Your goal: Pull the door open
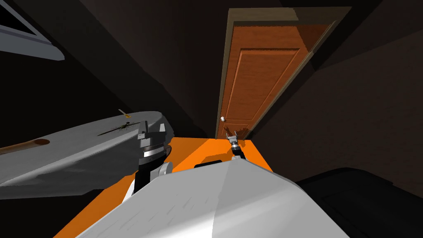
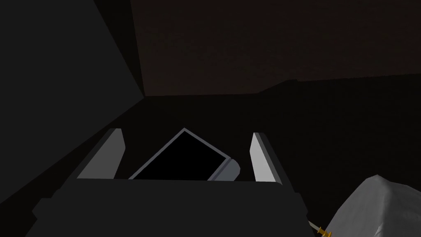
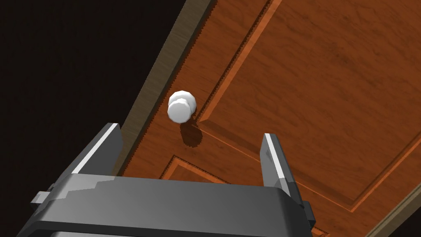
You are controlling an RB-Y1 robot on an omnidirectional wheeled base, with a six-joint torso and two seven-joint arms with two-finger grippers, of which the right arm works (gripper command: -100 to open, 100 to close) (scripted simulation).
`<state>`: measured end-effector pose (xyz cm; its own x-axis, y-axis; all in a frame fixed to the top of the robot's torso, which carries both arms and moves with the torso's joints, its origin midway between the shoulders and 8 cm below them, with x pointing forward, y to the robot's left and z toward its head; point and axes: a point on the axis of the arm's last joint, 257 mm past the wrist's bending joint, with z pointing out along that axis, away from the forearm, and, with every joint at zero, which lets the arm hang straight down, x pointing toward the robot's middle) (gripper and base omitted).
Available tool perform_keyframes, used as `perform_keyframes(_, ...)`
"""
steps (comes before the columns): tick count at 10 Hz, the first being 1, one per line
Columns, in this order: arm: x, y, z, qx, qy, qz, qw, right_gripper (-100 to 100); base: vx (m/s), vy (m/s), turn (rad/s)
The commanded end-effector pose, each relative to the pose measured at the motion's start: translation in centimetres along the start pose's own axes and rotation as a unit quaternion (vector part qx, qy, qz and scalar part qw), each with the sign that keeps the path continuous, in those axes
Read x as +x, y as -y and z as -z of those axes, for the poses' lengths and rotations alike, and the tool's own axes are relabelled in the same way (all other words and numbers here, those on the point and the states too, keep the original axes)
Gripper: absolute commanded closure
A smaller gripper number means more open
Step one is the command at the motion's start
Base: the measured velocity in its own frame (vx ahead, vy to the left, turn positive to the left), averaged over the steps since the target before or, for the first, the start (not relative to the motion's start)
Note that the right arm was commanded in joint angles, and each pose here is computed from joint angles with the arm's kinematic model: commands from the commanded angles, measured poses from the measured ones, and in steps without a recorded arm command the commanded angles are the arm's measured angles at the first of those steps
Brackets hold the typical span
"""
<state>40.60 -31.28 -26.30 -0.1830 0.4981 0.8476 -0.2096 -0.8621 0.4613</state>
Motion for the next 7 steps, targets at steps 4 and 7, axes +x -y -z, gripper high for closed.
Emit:
perform_keyframes(4, -3.0, 0.0, 0.93, 0.004, 0.028, -0.049, 0.9984, -100, 0.093, 0.007, 0.026)
perform_keyframes(7, -4.9, -0.3, 1.55, 0.003, 0.045, -0.077, 0.996, -100, 0.111, 0.017, 0.027)
